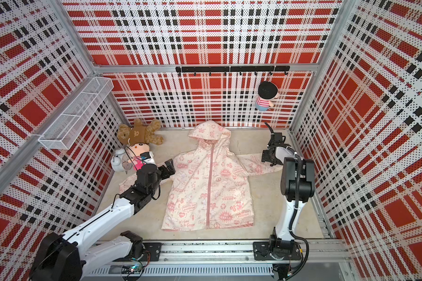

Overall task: Unzip the jacket
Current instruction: Flatten out the jacket at the center of the board.

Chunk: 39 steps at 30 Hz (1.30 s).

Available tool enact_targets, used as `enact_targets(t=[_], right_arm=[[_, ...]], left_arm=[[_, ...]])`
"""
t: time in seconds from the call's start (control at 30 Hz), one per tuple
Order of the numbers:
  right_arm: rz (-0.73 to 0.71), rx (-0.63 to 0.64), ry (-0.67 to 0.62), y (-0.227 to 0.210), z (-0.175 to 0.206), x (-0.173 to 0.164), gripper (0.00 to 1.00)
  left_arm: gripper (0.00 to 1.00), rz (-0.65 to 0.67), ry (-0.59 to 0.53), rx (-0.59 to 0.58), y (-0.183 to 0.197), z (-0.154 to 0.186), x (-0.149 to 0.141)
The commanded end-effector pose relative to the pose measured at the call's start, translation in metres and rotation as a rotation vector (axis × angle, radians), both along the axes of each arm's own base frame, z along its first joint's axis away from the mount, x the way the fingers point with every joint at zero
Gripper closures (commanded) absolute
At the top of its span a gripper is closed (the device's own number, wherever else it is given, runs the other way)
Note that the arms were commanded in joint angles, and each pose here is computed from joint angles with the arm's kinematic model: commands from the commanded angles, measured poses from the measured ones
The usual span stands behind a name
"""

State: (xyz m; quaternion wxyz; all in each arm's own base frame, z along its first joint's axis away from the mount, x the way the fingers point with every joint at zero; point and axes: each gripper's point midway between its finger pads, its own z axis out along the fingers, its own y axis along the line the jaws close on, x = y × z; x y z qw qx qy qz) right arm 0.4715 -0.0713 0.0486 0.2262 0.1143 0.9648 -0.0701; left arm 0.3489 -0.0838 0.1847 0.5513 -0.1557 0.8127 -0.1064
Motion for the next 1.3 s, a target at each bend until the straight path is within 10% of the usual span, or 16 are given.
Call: enact_targets(t=[0.0, 0.5, 0.87, 1.27], right_arm=[[-0.028, -0.167, 0.050, -0.031, 0.001, 0.001, 0.19], [-0.142, -0.081, 0.110, -0.062, -0.027, -0.007, 0.18], [-0.173, 0.088, 0.153, -0.043, -0.048, -0.063, 0.88], [-0.441, 0.286, 0.005, -0.057, -0.014, -0.158, 0.95]], left_arm=[[0.00, 0.016, -0.043, -0.015, 0.000, 0.011, 0.010], [0.00, 0.022, -0.016, 0.001, -0.001, 0.002, 0.029], [0.01, 0.053, 0.027, -0.040, 0.010, -0.022, 0.030], [0.01, 0.041, 0.067, -0.108, 0.016, -0.043, 0.042]])
